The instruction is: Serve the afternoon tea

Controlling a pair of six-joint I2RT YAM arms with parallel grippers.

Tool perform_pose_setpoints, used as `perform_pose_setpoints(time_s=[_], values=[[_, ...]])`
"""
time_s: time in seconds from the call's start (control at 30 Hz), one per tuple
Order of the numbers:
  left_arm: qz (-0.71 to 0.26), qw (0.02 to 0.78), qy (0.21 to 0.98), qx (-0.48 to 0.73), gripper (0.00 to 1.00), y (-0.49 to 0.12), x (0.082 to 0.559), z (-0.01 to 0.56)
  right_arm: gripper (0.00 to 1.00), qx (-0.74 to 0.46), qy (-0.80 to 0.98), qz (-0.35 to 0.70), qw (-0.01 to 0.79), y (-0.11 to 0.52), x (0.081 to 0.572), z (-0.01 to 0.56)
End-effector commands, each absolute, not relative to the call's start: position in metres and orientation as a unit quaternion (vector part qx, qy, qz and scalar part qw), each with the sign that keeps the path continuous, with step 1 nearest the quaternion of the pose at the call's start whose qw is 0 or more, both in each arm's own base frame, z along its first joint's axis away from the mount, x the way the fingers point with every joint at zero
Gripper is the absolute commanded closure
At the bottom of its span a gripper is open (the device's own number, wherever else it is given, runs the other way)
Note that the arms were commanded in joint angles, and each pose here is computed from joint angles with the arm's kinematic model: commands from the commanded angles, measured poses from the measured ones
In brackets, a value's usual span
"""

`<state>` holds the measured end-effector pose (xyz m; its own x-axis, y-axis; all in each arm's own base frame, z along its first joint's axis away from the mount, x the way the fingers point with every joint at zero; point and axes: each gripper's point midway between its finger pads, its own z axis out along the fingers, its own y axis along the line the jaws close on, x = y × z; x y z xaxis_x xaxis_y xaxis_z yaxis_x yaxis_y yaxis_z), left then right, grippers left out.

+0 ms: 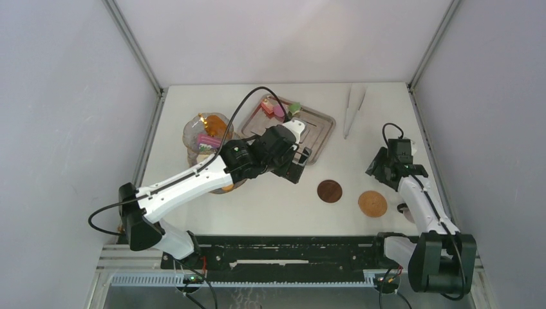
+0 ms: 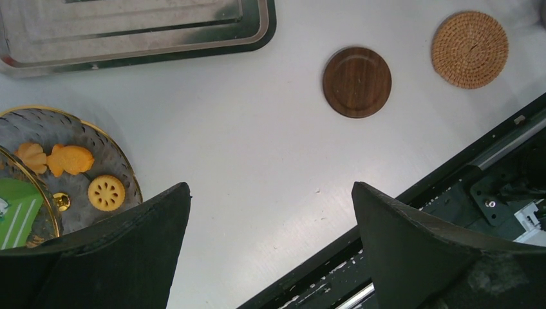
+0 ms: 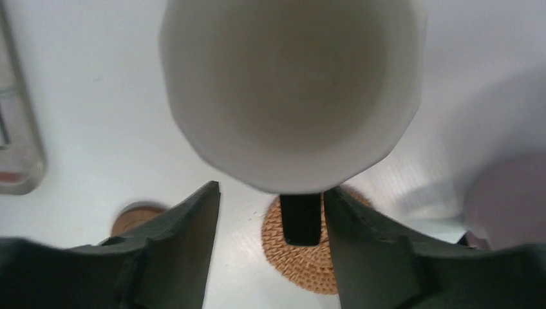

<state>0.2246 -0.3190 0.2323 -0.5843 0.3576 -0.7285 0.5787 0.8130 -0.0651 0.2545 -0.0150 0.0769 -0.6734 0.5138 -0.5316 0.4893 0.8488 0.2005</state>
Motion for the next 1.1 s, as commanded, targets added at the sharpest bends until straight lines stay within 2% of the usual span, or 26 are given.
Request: perform_pose_setpoints(time_s=[0.0, 0.33, 0.47, 0.5, 0.57, 0.6, 0.67, 0.8, 0.93, 1.0, 1.07], values=[[-0.149, 0.375, 0.876, 0.263, 0.0, -0.318, 0.225, 0.231, 0.39, 0.3, 0.895, -0.045, 0.328, -0.04, 0.271, 0.094], [-0.149, 0.374, 0.88, 0.253, 0.0, -0.316, 0.225, 0.225, 1.0, 0.273, 0.899, -0.042, 0.34, -0.029, 0.277, 0.101], [-0.147, 0.374, 0.881, 0.248, 0.0, -0.316, 0.226, 0.224, 1.0, 0.27, 0.9, -0.043, 0.34, -0.027, 0.275, 0.1], [-0.147, 0.375, 0.881, 0.247, 0.0, -0.315, 0.226, 0.225, 0.89, 0.269, 0.901, -0.042, 0.338, -0.026, 0.275, 0.1], [-0.145, 0.379, 0.881, 0.243, 0.0, -0.313, 0.227, 0.227, 0.51, 0.27, 0.901, -0.04, 0.337, -0.024, 0.274, 0.101], [-0.143, 0.381, 0.881, 0.241, 0.0, -0.312, 0.227, 0.228, 0.39, 0.267, 0.898, -0.035, 0.347, -0.022, 0.274, 0.107], [-0.142, 0.385, 0.881, 0.236, 0.0, -0.309, 0.229, 0.23, 0.29, 0.259, 0.894, -0.03, 0.365, -0.017, 0.272, 0.118], [-0.141, 0.392, 0.881, 0.226, 0.0, -0.303, 0.232, 0.235, 0.25, 0.254, 0.884, -0.023, 0.391, -0.009, 0.259, 0.145], [-0.135, 0.397, 0.883, 0.213, 0.0, -0.295, 0.237, 0.239, 0.25, 0.254, 0.871, 0.001, 0.42, 0.006, 0.242, 0.165], [-0.135, 0.402, 0.883, 0.202, 0.0, -0.29, 0.24, 0.243, 0.33, 0.251, 0.871, 0.029, 0.421, 0.024, 0.236, 0.166], [-0.132, 0.406, 0.885, 0.188, 0.0, -0.283, 0.246, 0.247, 0.44, 0.226, 0.877, 0.058, 0.42, 0.048, 0.234, 0.161]])
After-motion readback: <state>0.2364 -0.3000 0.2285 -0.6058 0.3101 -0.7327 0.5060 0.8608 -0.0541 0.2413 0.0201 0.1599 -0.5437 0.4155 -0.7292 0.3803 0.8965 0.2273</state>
